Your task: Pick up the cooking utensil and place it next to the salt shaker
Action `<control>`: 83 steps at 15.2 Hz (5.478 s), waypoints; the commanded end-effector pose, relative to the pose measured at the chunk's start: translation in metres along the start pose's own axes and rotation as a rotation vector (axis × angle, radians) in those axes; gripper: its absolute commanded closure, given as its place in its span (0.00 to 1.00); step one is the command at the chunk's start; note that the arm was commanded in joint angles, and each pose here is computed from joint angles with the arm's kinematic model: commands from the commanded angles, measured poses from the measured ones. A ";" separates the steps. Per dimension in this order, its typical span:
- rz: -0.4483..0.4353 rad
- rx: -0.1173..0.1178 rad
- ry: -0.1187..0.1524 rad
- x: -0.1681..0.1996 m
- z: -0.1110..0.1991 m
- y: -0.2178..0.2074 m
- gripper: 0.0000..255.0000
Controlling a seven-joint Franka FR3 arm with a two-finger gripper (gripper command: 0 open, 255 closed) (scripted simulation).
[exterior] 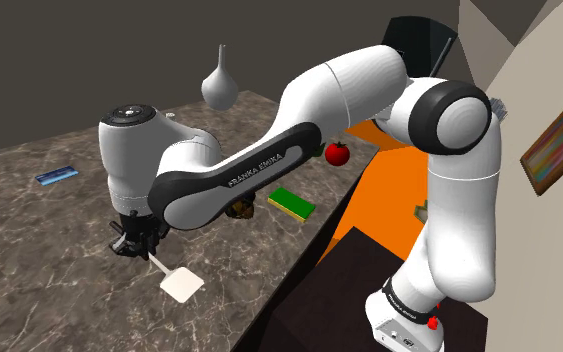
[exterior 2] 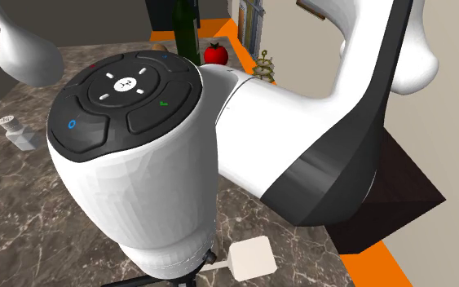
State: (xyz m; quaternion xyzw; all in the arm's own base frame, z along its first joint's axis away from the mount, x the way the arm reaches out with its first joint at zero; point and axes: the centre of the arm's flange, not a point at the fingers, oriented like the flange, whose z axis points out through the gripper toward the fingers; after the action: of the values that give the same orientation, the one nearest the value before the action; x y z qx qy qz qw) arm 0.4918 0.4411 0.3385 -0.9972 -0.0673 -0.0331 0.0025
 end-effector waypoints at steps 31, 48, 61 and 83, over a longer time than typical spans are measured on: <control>0.000 0.000 0.000 0.010 -0.147 0.000 1.00; 0.000 0.000 0.000 0.099 -0.159 0.147 1.00; 0.000 0.000 0.000 0.187 -0.153 0.295 1.00; 0.000 0.000 0.000 0.207 -0.057 0.340 1.00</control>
State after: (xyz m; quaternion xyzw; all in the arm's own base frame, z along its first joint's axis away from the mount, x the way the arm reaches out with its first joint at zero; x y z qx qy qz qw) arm 0.7400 0.1320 0.4144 -0.9972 -0.0674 -0.0329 0.0024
